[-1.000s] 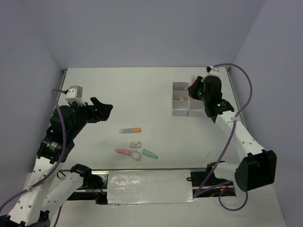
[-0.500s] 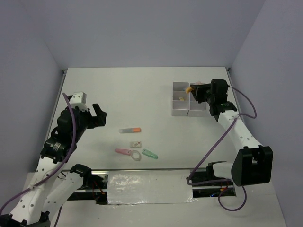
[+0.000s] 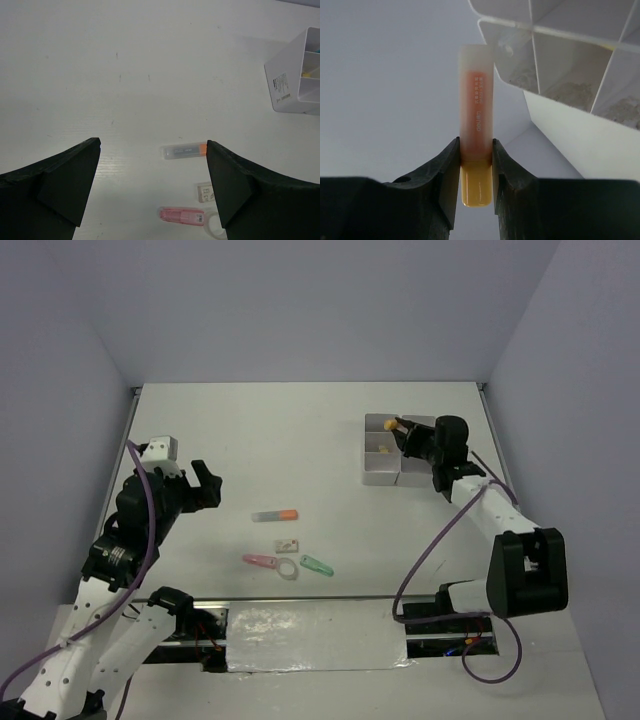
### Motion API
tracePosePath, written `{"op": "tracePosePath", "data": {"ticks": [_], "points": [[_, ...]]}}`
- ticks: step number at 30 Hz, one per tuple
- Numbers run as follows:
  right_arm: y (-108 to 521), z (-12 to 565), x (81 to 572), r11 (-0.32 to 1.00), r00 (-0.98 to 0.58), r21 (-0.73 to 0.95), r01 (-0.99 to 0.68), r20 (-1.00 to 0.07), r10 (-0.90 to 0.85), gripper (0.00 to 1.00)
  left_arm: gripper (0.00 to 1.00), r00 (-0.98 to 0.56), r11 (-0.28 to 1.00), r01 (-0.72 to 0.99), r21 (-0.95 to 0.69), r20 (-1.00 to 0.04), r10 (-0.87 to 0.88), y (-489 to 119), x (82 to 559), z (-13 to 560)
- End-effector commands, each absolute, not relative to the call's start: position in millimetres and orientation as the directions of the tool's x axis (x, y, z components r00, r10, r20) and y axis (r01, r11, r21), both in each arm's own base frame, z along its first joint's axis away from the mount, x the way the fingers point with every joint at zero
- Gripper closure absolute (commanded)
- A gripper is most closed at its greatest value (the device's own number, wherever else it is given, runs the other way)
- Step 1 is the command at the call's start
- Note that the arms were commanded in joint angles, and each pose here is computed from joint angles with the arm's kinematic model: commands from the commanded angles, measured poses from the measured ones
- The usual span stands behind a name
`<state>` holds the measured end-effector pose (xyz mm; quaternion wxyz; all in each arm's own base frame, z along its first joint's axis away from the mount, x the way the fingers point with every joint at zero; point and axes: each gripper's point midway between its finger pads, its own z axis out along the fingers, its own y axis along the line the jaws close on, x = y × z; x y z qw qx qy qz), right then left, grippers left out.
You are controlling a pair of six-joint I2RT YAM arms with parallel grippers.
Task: Sort the stationery into containers
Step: Place the pen in the storage box.
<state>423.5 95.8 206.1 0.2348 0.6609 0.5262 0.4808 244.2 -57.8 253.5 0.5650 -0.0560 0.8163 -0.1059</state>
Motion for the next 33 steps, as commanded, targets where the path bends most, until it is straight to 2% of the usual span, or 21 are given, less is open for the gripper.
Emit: {"op": "tracePosePath", "data": {"ticks": [1, 7, 11, 22, 33], "points": [[104, 243, 413, -0.36, -0.028, 0.847, 0.391, 0.402, 0.915, 1.0, 0.01, -0.322, 0.975, 0.023, -0.223, -0.925, -0.204, -54, 247, 260], [128, 237, 364, -0.399, -0.071, 0.837, 0.374, 0.455, 0.888, 1.0, 0.01, -0.321, 0.975, 0.021, -0.222, -0.925, -0.204, -53, 247, 261], [127, 208, 348, -0.442, -0.016, 0.808, 0.389, 0.486, 0.874, 1.0, 0.01, -0.318, 0.974, 0.021, -0.224, -0.925, -0.206, -53, 246, 261], [142, 172, 362, -0.461, -0.034, 0.769, 0.442, 0.528, 0.849, 1.0, 0.01, -0.318, 0.974, 0.024, -0.224, -0.926, -0.205, -53, 245, 261], [136, 156, 362, -0.449, 0.028, 0.752, 0.483, 0.499, 0.866, 1.0, 0.01, -0.31, 0.975, 0.019, -0.222, -0.928, -0.205, -52, 245, 263]]}}
